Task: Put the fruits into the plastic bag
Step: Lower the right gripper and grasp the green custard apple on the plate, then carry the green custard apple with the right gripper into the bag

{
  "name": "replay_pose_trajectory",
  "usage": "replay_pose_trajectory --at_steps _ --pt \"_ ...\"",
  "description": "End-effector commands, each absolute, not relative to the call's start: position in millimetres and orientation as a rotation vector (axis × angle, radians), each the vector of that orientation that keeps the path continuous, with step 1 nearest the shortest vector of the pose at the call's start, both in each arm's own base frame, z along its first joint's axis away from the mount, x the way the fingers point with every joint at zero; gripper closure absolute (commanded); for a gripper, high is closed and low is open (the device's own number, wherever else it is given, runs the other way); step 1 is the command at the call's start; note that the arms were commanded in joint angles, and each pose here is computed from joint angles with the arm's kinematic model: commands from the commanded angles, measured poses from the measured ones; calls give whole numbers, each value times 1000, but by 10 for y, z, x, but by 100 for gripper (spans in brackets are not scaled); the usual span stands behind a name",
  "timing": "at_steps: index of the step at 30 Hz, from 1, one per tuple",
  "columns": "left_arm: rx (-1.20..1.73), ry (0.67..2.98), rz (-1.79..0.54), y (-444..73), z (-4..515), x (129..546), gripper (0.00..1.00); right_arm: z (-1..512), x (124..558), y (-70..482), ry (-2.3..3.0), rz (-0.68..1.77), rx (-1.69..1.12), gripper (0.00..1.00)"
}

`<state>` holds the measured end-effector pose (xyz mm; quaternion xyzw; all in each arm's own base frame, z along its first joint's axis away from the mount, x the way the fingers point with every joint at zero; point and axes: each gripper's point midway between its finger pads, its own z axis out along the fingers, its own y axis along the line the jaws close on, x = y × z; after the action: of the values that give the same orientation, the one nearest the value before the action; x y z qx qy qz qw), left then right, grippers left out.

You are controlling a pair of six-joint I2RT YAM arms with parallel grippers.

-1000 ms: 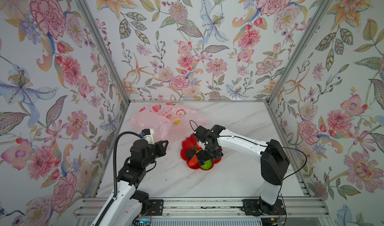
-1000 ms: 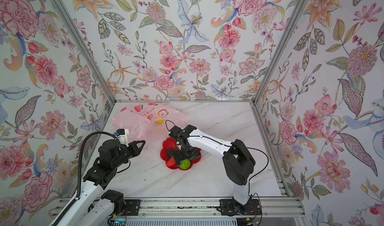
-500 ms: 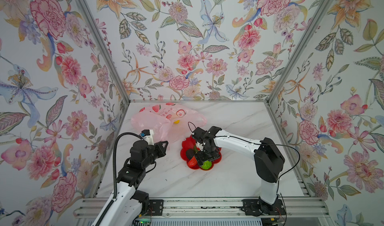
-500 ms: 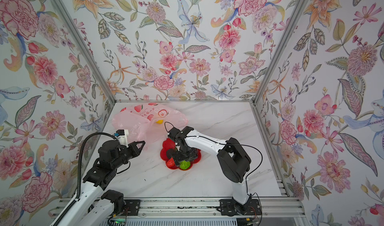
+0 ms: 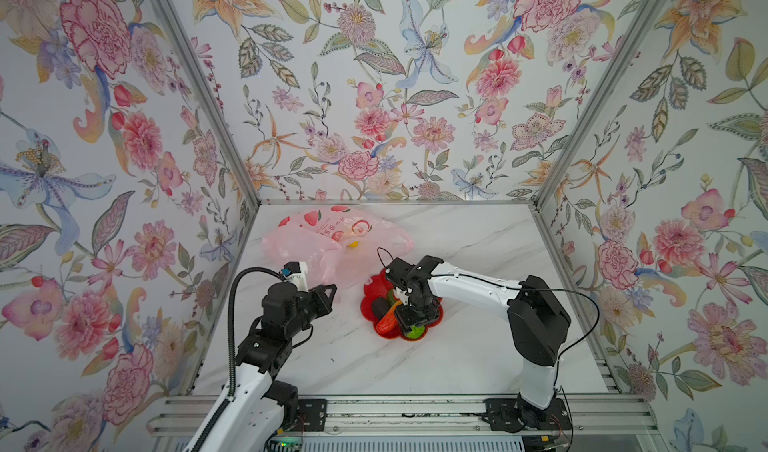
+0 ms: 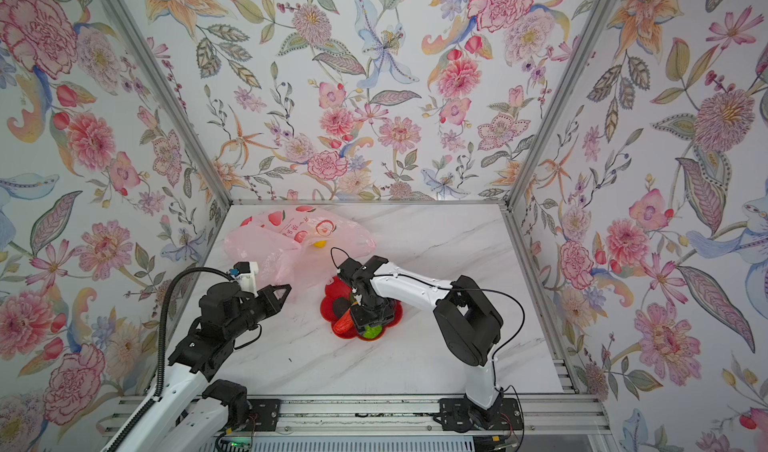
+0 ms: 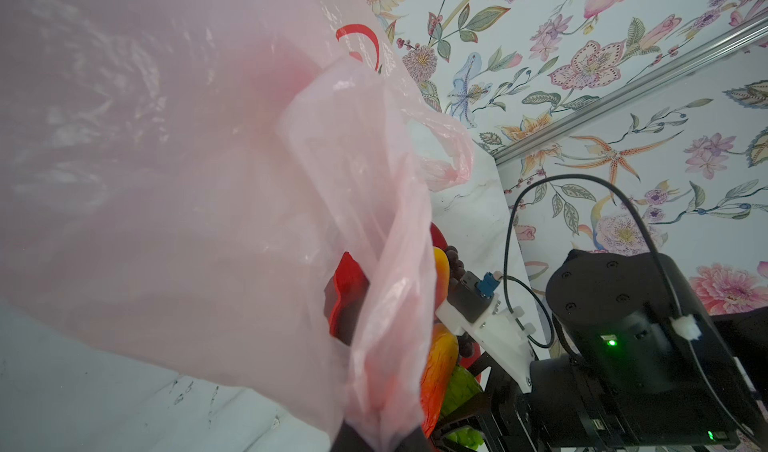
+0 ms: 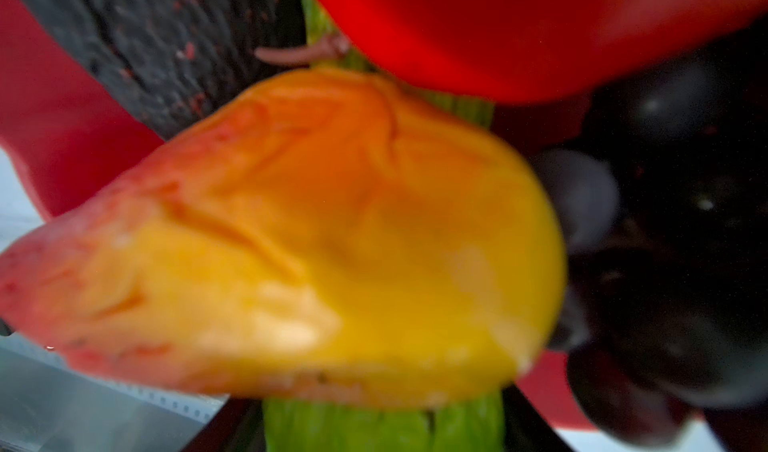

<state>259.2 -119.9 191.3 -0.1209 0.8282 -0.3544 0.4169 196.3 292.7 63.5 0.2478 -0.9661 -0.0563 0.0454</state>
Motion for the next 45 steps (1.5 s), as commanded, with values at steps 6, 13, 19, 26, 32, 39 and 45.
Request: replay_pose_trajectory --at_steps 6,13,19,26,32,39,45 --pt "-296 2064 -899 -1224 1940 2626 100 858 1938 2836 -2994 -212 709 40" --pt "-299 2051 -906 -1228 1969 2639 100 1109 1904 2702 -3007 -363 592 41" --pt "-296 2050 -914 -1241 1962 2643 100 1514 2002 2602 -3039 -606 411 41" --pt "-288 2046 -926 -1266 1987 2670 100 2126 2340 2696 -3014 -1121 36 40" --pt "-270 2029 -950 -1303 2058 2694 100 2439 2580 2938 -2848 -1537 -264 41" --pt "-272 2006 -957 -1299 2093 2697 100 2403 2833 3198 -2656 -1758 -476 42" --pt "-282 1998 -962 -1298 2096 2713 100 2242 2991 3532 -2657 -1713 -404 42"
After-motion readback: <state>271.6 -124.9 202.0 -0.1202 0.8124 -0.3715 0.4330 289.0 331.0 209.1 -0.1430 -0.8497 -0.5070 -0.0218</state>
